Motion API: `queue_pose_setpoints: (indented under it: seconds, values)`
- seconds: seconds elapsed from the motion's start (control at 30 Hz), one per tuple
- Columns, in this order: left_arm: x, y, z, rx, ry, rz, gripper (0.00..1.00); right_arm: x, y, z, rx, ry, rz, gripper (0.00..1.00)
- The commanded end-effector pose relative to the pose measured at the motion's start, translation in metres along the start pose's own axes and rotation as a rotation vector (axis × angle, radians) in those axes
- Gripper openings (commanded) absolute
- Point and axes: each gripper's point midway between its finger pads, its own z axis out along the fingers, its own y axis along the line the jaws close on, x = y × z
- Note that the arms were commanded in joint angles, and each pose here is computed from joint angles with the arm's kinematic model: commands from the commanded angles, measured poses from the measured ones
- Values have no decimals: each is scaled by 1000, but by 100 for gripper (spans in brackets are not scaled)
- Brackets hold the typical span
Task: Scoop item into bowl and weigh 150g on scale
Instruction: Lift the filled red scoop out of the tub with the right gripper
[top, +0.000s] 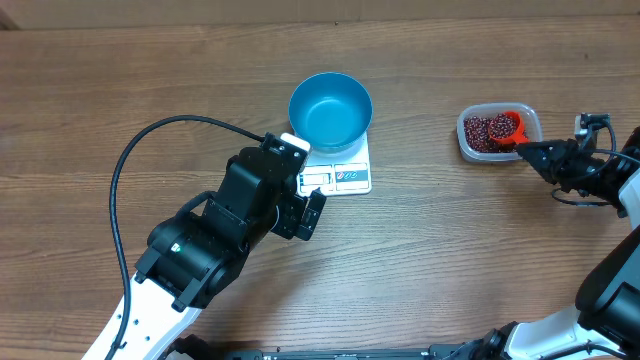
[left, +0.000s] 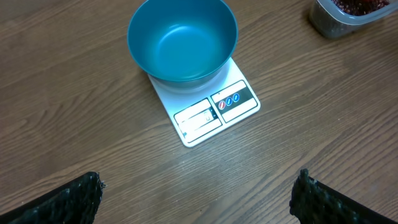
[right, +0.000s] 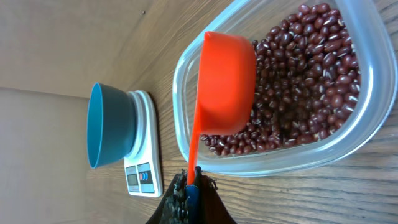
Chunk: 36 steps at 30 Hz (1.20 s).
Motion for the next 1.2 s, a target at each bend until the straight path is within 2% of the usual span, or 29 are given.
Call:
queue_pose_setpoints:
  seconds: [0.0,0.33,0.8,1.17]
  values:
    - [-2,3,1,-12,-2,12,99,3,6,1,-54,5,16,4]
    - [-1,3,4,-13,8,13,99,2,29,-3,-192,-2,29,4]
    - [0,2,8,-15,21,15,99,-1,78,-18,-491,-18,33,4]
    - [0,2,8,-15,22,15,99,29,115,17,-547,135,16,4]
